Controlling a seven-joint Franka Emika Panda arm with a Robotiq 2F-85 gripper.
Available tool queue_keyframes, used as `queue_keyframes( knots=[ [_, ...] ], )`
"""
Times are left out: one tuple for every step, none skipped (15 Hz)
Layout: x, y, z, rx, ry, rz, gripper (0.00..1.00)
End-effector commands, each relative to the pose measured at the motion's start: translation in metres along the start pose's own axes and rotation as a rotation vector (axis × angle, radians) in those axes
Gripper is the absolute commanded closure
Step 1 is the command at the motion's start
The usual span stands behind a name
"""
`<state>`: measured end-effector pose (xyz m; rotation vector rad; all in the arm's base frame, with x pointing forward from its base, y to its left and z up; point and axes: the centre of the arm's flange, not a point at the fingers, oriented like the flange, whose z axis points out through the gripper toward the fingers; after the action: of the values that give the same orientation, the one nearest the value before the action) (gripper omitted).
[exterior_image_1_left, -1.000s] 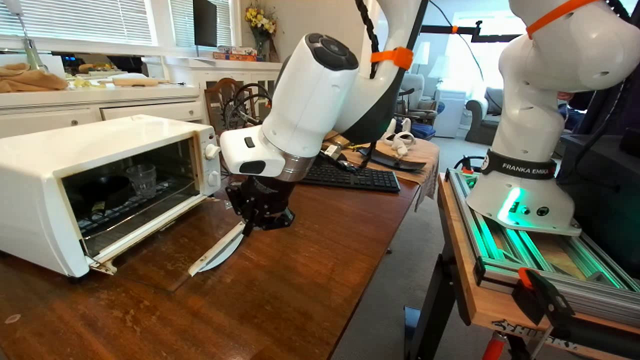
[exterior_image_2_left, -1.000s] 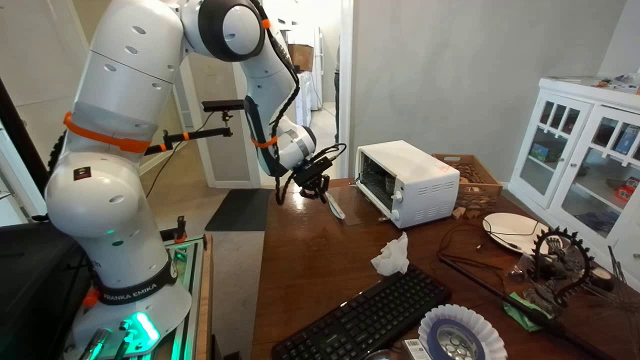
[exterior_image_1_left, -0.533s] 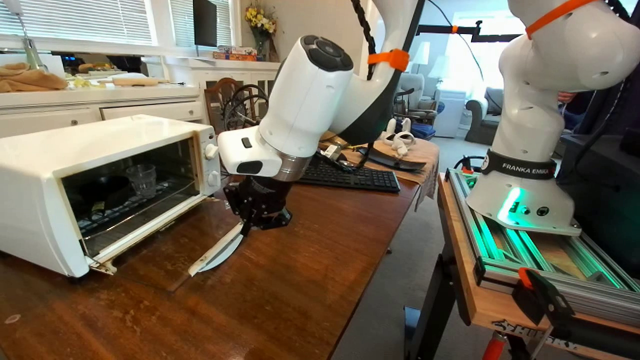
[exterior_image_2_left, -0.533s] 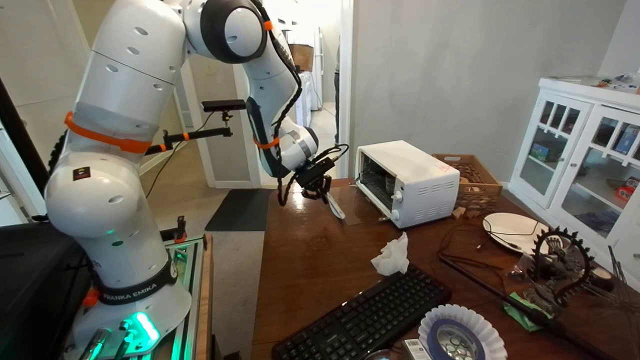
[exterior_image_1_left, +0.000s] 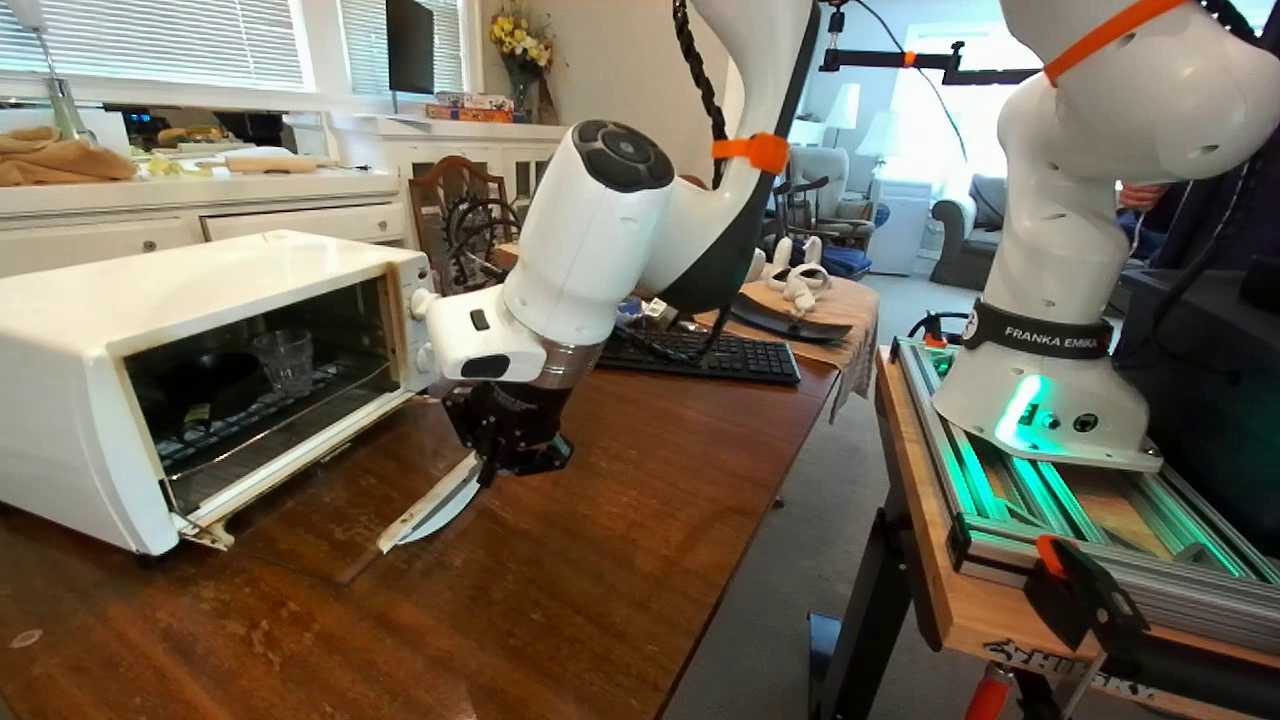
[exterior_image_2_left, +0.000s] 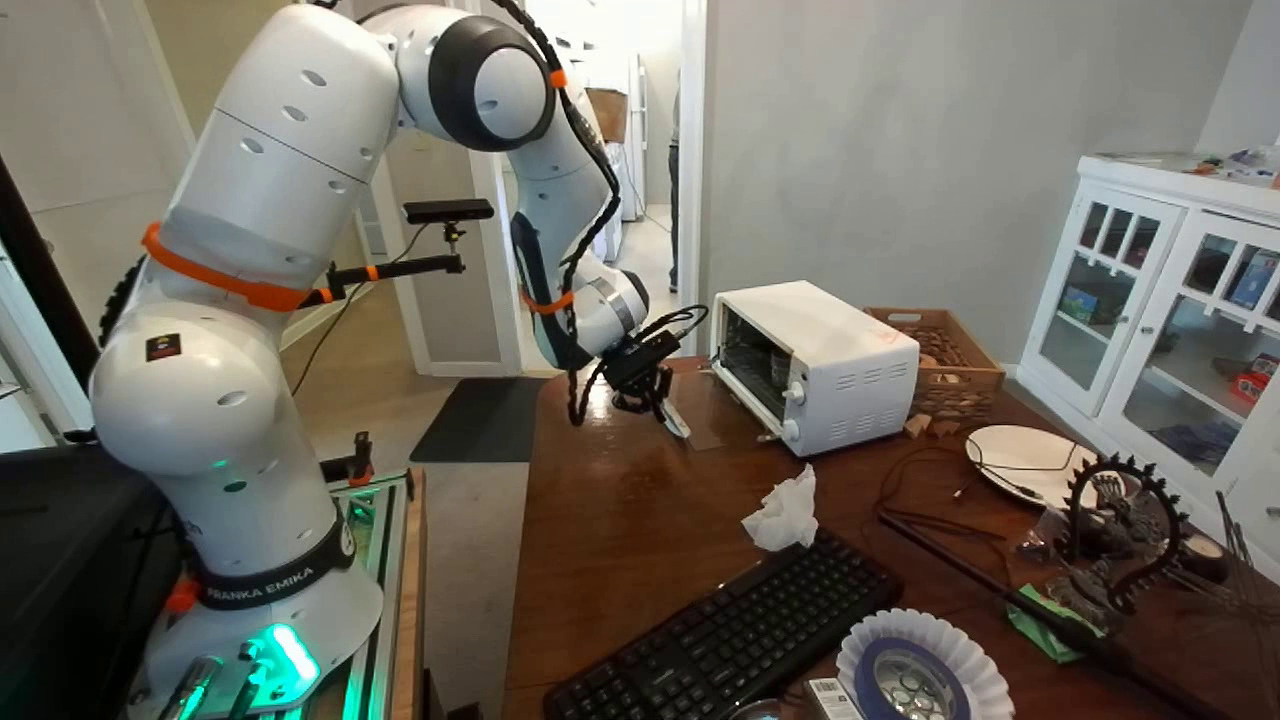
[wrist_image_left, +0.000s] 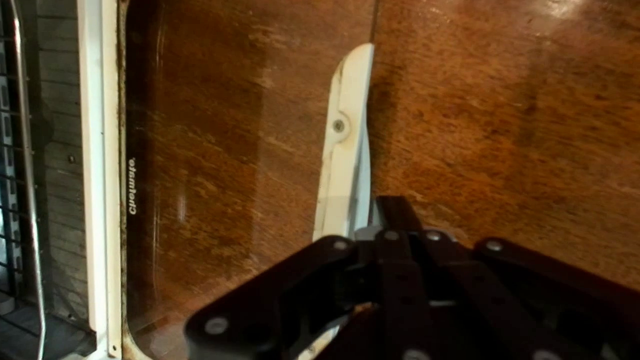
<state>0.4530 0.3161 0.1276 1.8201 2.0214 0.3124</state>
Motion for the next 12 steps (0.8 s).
queue_keyframes(
  knots=[
    [0.011,-0.003,0.015,0.006,-0.004,-0.029,1.00],
    [0.011,-0.003,0.017,-0.002,-0.006,-0.032,1.00],
    [0.011,-0.003,0.019,-0.009,-0.002,-0.037,1.00],
    [0.012,-0.001,0.022,-0.026,-0.006,-0.043,1.00],
    [0.013,0.001,0.023,-0.042,-0.005,-0.054,1.00],
    [0.014,0.004,0.024,-0.061,-0.005,-0.066,1.00],
    [0.014,0.007,0.024,-0.079,-0.008,-0.077,1.00],
    [0.015,0.008,0.024,-0.090,-0.009,-0.089,1.00],
    [0.016,0.008,0.023,-0.098,-0.011,-0.100,1.00],
    [0.016,0.007,0.022,-0.109,-0.014,-0.106,1.00],
    [0.016,0.006,0.022,-0.119,-0.016,-0.109,1.00],
    [0.017,0.007,0.018,-0.135,-0.020,-0.117,1.00]
  ],
)
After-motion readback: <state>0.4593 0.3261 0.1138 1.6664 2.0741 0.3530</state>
